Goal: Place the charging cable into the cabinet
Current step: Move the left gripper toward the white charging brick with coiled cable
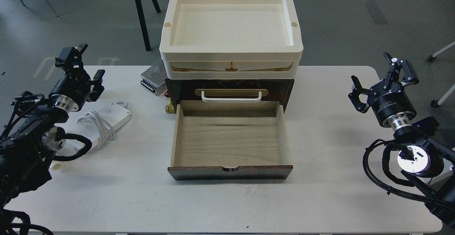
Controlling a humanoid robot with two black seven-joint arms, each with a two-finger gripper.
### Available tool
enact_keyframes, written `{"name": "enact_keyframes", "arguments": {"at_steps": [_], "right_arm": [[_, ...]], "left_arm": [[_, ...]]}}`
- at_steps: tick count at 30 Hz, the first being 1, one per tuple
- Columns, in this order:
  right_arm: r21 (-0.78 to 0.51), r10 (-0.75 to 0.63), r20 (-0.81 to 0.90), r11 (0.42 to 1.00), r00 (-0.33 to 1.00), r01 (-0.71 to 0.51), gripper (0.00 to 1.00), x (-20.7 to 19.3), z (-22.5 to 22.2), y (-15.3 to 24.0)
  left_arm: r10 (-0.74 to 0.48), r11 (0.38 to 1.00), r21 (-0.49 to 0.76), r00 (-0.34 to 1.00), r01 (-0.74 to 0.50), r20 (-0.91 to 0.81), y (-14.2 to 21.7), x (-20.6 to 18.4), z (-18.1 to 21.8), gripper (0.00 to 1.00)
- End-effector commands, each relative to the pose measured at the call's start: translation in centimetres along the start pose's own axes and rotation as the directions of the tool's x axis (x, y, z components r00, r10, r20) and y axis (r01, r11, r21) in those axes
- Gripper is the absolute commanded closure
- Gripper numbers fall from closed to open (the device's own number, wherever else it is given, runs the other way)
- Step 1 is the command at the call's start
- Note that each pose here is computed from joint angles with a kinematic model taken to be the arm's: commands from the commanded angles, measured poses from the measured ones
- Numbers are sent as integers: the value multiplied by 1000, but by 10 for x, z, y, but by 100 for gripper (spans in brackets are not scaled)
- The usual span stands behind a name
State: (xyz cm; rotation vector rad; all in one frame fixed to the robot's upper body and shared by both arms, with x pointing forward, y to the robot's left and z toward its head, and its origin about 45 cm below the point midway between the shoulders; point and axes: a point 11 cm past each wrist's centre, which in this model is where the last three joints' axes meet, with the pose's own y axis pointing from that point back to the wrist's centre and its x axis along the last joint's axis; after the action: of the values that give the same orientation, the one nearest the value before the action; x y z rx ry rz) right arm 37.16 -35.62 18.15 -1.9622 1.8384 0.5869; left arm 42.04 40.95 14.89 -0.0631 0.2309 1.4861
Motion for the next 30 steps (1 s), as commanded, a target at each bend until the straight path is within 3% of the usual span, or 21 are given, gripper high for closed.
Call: {"name": "enact_keyframes", "arguments": {"at_steps": [1,11,14,18,23,25,28,30], "right_arm": [[-2,-1,0,1000,1000,1,0,0,1,0],[0,0,0,1000,1000,0,0,0,0,0],[1,-1,0,1000,1000,1,0,0,0,0],[0,0,0,1000,1000,0,0,0,0,0],[0,0,0,1000,1000,0,1,0,0,0],[0,0,0,1000,1000,0,1,0,0,0],[0,-1,1,1000,1000,1,0,0,0,0],[0,-1,1,1000,1000,1,1,0,0,0]], "left_arm": [[9,1000,9,1000,-9,10,1,1,-3,0],[86,996,-43,994,-84,65,1,30,30,0],[211,975,-109,965,-195,154,3,63,72,0],[290,953,-164,925,-255,244,30,113,124,0],[182,972,-195,949,-134,258,54,133,182,0],[211,965,-215,931,-150,297,64,144,204,0],[199,977,-160,871,-141,449,75,153,223,4],[126,991,-102,805,-82,579,61,137,235,5]]}}
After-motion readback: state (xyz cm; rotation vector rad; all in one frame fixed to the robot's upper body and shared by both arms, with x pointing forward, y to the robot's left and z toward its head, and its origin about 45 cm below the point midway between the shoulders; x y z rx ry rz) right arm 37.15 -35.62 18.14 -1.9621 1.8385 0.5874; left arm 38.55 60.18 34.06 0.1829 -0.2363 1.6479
